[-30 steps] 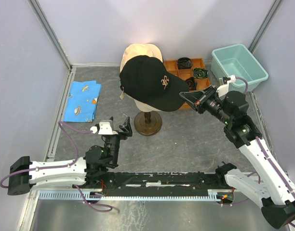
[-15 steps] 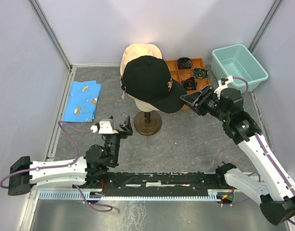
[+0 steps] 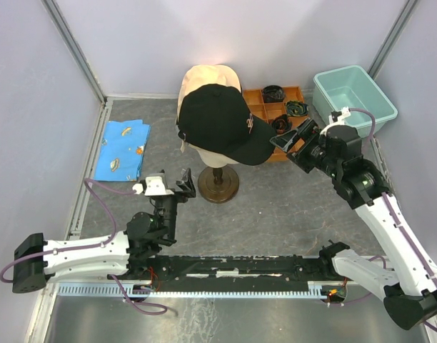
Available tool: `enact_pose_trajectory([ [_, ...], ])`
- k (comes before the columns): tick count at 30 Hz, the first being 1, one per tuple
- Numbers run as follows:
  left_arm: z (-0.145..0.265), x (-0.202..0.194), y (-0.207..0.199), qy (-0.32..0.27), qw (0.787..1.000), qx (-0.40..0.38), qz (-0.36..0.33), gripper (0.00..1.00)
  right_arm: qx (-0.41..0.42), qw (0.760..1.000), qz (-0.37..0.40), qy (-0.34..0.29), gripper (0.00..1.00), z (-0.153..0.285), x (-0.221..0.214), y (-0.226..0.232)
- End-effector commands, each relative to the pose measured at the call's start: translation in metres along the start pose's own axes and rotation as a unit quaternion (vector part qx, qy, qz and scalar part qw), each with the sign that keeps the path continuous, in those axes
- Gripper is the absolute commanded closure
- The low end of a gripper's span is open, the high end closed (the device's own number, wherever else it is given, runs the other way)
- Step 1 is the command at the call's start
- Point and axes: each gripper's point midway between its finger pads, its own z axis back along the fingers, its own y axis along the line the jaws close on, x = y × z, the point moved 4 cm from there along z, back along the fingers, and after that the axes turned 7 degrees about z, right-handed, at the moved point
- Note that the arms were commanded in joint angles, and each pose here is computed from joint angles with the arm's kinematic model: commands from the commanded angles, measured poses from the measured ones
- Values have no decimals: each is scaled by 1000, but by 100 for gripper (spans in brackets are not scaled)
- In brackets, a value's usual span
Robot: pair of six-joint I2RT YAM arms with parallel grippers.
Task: Stack the hats
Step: Stack the hat on the hat.
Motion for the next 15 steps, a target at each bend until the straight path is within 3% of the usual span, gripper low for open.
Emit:
enact_pose_trajectory([
  [1,-7,21,6,-14,999,31,22,14,-22,997,54,-46,10,15,26,8],
  [8,-13,33,22,-6,996,80,27,14,-31,992,79,-94,7,19,51,15],
  [15,-44,71,22,-29,996,80,13,8,-26,993,67,-91,7,3,65,9],
])
